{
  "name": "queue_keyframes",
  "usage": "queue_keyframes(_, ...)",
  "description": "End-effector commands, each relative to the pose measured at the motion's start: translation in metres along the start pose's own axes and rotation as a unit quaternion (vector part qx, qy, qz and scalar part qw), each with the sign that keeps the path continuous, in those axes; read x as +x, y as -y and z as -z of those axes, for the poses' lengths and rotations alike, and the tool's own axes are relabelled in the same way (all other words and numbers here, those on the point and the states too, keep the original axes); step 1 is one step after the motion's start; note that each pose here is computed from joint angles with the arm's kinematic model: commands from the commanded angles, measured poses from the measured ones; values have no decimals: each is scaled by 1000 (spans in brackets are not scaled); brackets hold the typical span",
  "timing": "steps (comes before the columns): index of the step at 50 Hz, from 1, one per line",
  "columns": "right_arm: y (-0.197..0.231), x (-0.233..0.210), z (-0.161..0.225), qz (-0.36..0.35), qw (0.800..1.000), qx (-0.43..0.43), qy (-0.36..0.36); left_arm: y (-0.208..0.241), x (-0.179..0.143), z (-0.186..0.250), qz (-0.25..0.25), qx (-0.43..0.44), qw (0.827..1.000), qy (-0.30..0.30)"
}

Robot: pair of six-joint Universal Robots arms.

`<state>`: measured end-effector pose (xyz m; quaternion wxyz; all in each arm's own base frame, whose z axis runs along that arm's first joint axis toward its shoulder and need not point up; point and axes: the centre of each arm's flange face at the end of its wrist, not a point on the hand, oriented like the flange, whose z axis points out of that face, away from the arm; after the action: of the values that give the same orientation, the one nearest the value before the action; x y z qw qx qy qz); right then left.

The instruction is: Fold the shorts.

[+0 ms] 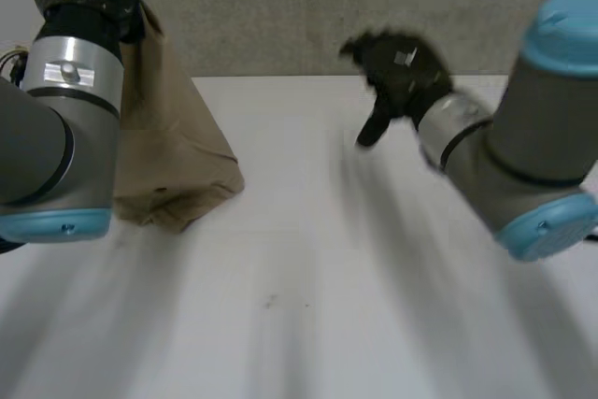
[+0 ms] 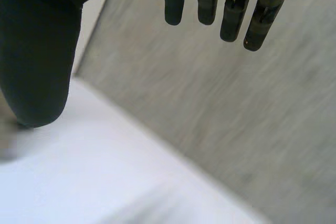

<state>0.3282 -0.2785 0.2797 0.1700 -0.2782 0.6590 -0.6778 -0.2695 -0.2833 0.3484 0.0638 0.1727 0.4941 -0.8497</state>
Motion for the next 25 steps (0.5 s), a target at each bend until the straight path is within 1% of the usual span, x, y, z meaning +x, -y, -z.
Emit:
queue_keyframes(1, -52, -31, 3, -142, 984, -100, 35, 8, -3, -3, -1, 2, 1000, 0)
queue_keyframes(2, -59, -36, 3, -174, 978, -109, 39, 11, -4, -3, 0, 4, 1000, 1)
queue_keyframes(5, -68, -43, 1, -216, 968, -122, 49, 22, -2, -3, 5, 13, 1000, -4)
queue_keyframes(6, -76, -47, -2, -239, 961, -130, 56, 25, -2, -3, 8, 16, 1000, -5)
queue_keyframes(10, -90, -59, -14, -279, 949, -124, 79, 40, 0, 3, 15, 27, 999, -12)
queue_keyframes(17, -110, -67, -38, -318, 939, -99, 85, 60, 0, 13, 26, 43, 999, -20)
queue_keyframes(21, -121, -76, -47, -347, 928, -99, 91, 65, -3, 15, 28, 47, 998, -18)
queue_keyframes(25, -127, -92, -53, -385, 911, -102, 105, 67, 0, 18, 31, 47, 998, -23)
